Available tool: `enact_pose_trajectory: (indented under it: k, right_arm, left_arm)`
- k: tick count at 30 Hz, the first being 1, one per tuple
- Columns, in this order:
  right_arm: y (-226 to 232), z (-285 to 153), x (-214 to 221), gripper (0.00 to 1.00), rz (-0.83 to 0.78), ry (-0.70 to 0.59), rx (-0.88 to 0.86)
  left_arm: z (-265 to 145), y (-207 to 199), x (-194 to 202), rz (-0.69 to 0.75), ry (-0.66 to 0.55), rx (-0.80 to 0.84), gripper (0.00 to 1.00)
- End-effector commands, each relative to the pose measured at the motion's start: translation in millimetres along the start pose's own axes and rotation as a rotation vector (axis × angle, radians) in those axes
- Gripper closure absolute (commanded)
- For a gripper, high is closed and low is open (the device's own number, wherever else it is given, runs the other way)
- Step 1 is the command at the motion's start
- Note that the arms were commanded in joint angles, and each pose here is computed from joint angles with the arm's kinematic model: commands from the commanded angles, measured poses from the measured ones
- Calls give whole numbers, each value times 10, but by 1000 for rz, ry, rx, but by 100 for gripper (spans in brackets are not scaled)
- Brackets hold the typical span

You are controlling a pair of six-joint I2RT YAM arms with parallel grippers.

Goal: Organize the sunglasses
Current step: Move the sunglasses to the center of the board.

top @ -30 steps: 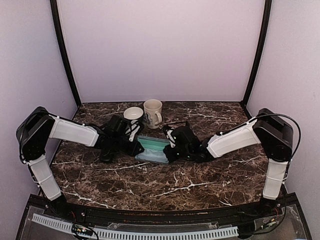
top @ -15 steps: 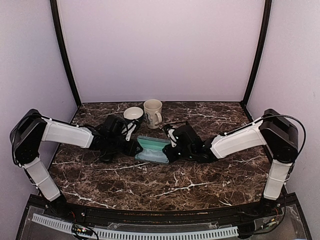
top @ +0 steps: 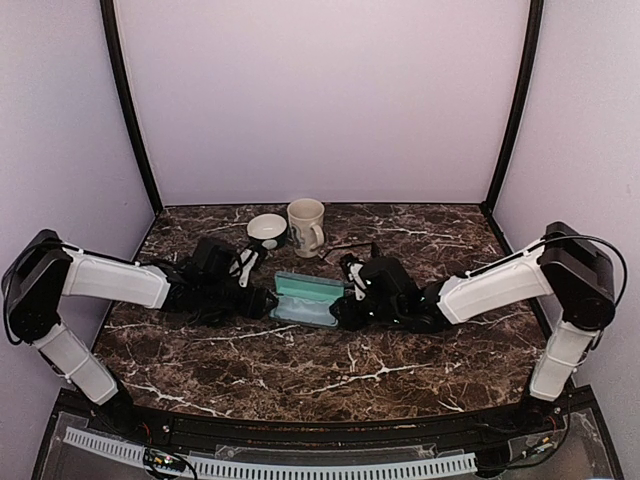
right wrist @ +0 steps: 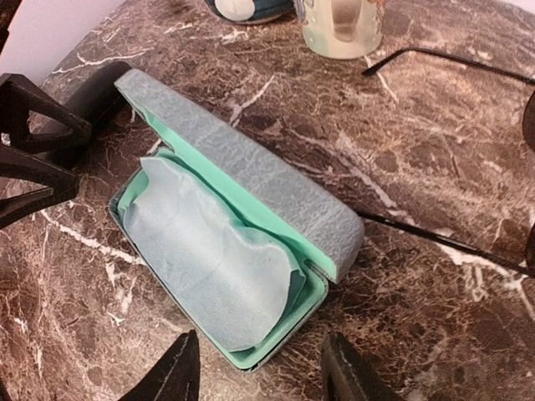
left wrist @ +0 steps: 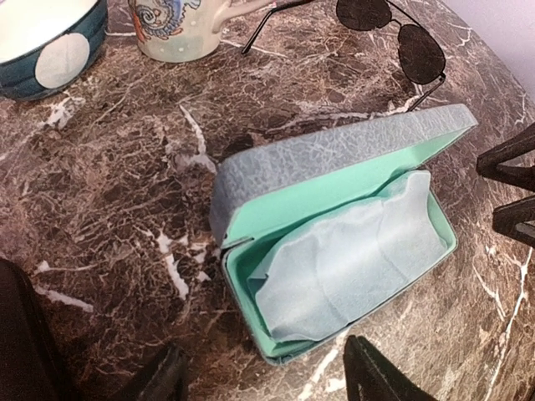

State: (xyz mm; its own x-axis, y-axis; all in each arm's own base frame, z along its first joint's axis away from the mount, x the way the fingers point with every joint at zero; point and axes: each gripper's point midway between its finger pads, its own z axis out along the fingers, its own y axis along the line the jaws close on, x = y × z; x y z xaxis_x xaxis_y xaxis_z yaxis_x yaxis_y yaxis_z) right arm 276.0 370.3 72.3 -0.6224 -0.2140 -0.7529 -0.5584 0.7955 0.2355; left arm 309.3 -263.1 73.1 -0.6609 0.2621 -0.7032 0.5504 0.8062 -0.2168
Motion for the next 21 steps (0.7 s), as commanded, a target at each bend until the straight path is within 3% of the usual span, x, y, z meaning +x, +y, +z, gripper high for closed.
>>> enact_pose_trajectory:
  k: [1,5,11,21]
  right_arm:
    - [-135,-237,-261,47,58,-74,46]
    - [-438,-471,-471,39,89,-116,142]
    - [-923,-676,-673,28,118,-125,273]
    - [-1476,-226,-732,31,127,50,447]
  left_arm:
    - [-157,34,-154,-17,-86,-39,32]
    - [-260,102,-219,-27,-119,-84,22]
    - [-354,104,-326,-28,-143,-99,20]
    - [-367,53,-337,-41,-138,-72,20]
